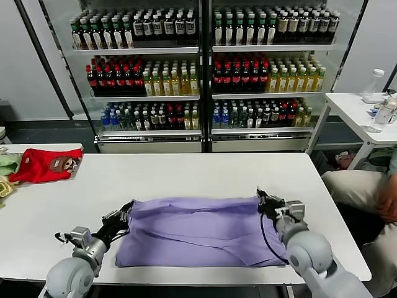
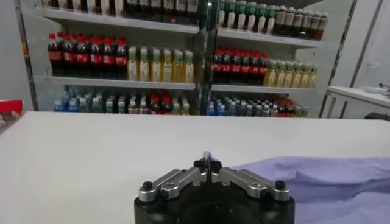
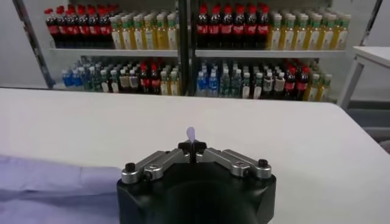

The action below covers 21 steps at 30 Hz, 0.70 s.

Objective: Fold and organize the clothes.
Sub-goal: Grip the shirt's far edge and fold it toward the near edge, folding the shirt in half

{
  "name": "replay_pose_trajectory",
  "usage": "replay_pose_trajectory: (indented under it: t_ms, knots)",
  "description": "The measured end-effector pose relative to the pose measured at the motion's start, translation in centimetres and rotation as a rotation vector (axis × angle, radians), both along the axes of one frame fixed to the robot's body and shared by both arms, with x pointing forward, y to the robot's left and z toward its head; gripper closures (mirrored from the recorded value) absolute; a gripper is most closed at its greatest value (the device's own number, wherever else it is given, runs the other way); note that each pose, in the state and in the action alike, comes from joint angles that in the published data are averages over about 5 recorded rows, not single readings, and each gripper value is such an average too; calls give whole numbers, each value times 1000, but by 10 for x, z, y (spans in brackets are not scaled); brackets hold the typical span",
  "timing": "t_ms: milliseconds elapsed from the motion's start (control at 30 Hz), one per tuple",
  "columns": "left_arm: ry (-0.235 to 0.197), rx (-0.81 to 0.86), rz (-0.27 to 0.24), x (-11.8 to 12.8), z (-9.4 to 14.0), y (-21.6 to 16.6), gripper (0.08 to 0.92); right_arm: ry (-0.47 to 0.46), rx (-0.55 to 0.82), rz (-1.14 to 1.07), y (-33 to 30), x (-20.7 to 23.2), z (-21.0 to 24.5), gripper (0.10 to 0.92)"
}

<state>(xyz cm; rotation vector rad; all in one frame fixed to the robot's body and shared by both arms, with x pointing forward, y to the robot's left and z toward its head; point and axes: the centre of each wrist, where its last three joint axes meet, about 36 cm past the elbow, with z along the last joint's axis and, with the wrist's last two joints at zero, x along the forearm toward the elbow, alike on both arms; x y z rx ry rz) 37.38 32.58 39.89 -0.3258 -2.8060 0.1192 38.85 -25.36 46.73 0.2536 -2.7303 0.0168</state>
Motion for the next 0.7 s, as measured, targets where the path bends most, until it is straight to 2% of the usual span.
replay_pose_trajectory:
  t_ms: [267, 700]
  knots:
    - [30, 3, -3, -21, 5, -3, 915, 26, -2, -17, -9, -29, 1, 906]
    - [96, 32, -7, -37, 10, -3, 915, 65, -5, -11, -10, -52, -4, 906]
